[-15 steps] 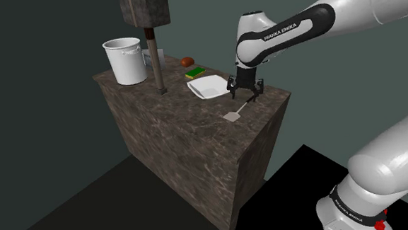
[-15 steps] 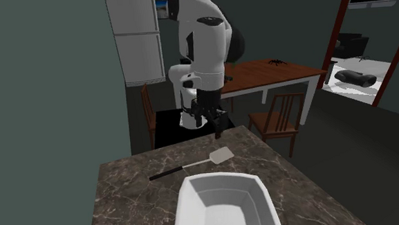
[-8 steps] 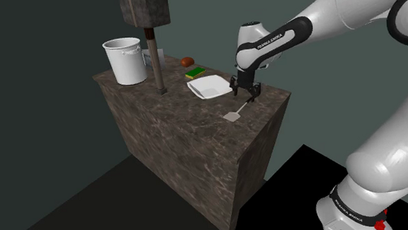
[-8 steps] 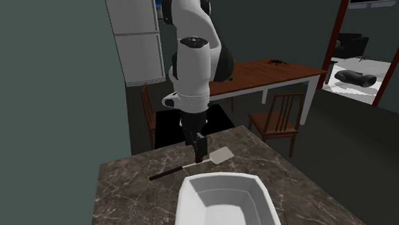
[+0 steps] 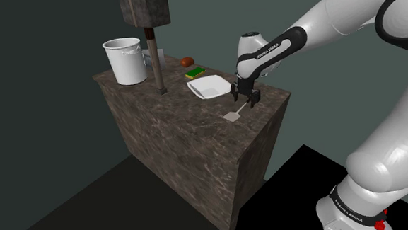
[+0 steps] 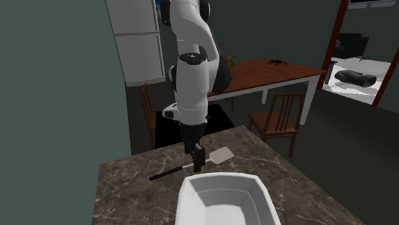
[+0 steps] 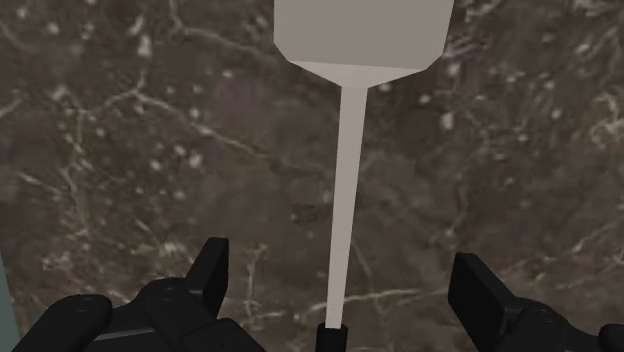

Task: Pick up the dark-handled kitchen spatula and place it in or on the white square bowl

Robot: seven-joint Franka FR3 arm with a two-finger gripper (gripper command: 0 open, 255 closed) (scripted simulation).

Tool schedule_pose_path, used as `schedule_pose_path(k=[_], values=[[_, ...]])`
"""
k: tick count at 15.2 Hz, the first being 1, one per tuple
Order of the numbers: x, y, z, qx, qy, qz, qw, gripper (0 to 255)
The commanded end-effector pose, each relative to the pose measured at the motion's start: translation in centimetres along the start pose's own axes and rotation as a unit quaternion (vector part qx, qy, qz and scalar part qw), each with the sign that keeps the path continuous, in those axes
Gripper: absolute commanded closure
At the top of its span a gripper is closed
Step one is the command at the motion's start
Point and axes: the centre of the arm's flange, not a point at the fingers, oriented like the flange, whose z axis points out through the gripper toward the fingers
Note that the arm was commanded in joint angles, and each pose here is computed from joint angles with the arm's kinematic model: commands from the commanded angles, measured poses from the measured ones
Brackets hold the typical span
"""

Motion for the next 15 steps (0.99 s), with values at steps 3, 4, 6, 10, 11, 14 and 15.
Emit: schedule_pose_path(k=[3,4,6,10,11,14,15], values=[[0.03,-0.03,0.18,0.0,0.0,0.0,1.0,0],[0.03,-0.03,0.18,0.0,0.0,0.0,1.0,0],[0.03,-0.03,0.18,0.0,0.0,0.0,1.0,0],[0.03,-0.03,0.18,0.0,0.0,0.0,1.0,255],[0.03,-0.03,0.18,0.0,0.0,0.0,1.0,255],[0.03,-0.03,0.18,0.0,0.0,0.0,1.0,255],[0.03,-0.03,0.18,0.0,0.0,0.0,1.0,255]])
